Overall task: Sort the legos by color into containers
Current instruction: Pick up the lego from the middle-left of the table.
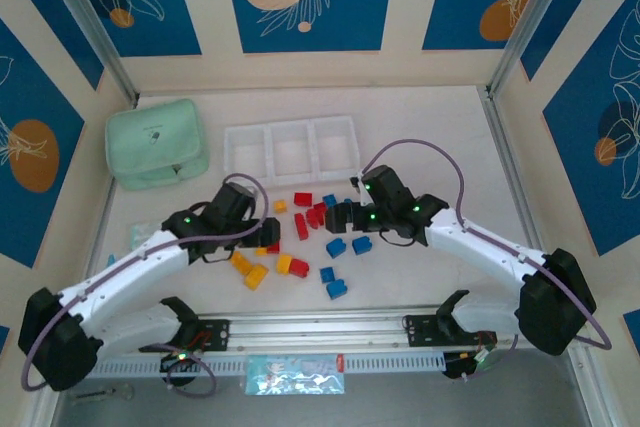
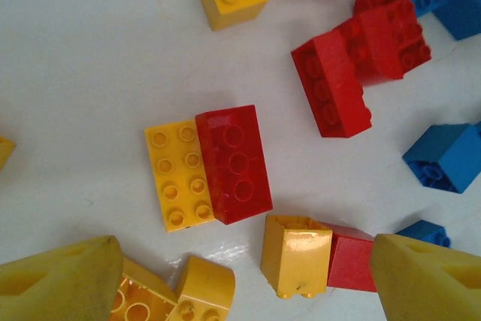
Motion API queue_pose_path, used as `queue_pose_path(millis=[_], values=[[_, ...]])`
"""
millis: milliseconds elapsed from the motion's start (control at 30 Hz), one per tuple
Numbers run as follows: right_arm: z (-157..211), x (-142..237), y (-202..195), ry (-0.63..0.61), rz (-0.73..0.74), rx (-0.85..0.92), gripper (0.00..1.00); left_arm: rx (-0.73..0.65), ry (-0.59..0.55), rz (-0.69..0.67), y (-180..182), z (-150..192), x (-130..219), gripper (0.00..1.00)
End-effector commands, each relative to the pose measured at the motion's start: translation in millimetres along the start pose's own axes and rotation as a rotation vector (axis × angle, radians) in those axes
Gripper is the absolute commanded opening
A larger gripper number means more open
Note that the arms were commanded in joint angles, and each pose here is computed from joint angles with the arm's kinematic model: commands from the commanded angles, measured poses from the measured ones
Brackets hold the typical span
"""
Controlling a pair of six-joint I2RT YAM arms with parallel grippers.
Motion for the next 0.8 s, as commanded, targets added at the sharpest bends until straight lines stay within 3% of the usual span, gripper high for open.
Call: queue_pose_path(millis=[0, 300, 500, 767], values=[[5.5, -5.8, -1.4, 0.016, 0.017, -0.028, 0.99, -0.030, -0.011, -0.071, -11.1, -5.5, -4.7, 0.85], [9.8, -4.3, -2.3, 0.008, 0.012, -0.040, 0.99, -0.148, 0.051, -0.211, -39.8, -14.3, -49.5, 0.77], [11.3, 2.1, -3.7, -0.013, 0.008, -0.045, 0.99, -0.164, 0.063, -0.330, -35.3, -14.9, -67.8, 0.73], [10.4, 2.4, -4.4, -0.012, -0.002, -0.054, 0.99, -0.169, 0.102, -0.326, -36.5, -9.7, -87.6, 0.65]])
Point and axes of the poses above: each hand's point on the last joint's axis, 136 mm out from that joint toward the fingers, its own x axis back along the fingers, its own y axis along the line the jaws close on, z = x × y, the point moved 9 cm from there along x, back along the fingers, and after that the axes turned 7 degrees about x, right-handed, at the moved point
